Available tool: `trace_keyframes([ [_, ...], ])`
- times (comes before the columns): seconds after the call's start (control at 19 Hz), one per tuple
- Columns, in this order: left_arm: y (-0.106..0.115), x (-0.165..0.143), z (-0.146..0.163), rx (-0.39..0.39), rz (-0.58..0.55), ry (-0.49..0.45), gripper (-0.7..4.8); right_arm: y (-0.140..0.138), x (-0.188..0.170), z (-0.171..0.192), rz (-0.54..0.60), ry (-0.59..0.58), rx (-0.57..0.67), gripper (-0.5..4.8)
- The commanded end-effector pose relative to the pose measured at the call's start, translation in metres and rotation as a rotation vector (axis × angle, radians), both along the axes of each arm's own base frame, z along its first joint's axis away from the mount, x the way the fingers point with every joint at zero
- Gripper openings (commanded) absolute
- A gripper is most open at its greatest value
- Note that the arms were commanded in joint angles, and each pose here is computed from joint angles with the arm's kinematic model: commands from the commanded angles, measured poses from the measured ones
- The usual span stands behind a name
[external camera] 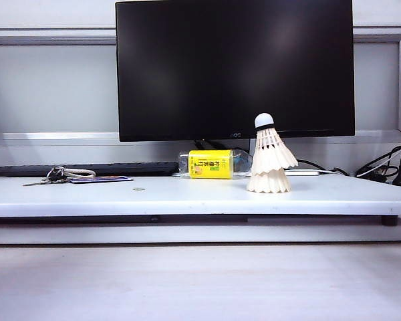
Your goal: Stack the badminton balls on the table vertically.
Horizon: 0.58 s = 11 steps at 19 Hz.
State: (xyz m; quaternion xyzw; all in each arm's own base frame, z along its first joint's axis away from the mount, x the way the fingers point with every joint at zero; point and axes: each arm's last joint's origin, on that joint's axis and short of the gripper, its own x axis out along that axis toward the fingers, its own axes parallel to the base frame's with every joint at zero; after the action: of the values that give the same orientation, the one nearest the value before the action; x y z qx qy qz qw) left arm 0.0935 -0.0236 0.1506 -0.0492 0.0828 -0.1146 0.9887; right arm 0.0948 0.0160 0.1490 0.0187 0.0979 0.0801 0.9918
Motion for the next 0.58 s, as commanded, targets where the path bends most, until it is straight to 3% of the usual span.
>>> trace_keyframes([
  [0.05, 0.0001, -0.0001, -0.0016, 0.011, 0.002, 0.009, -0.05, 0.0, 0.0002, -0.0009, 0.0, 0.002, -0.003, -0.01],
  [0.58, 0.002, 0.0002, -0.0015, 0.009, 0.019, 0.007, -0.05, -0.0014, -0.0002, 0.0015, -0.013, -0.026, 0.002, -0.01],
])
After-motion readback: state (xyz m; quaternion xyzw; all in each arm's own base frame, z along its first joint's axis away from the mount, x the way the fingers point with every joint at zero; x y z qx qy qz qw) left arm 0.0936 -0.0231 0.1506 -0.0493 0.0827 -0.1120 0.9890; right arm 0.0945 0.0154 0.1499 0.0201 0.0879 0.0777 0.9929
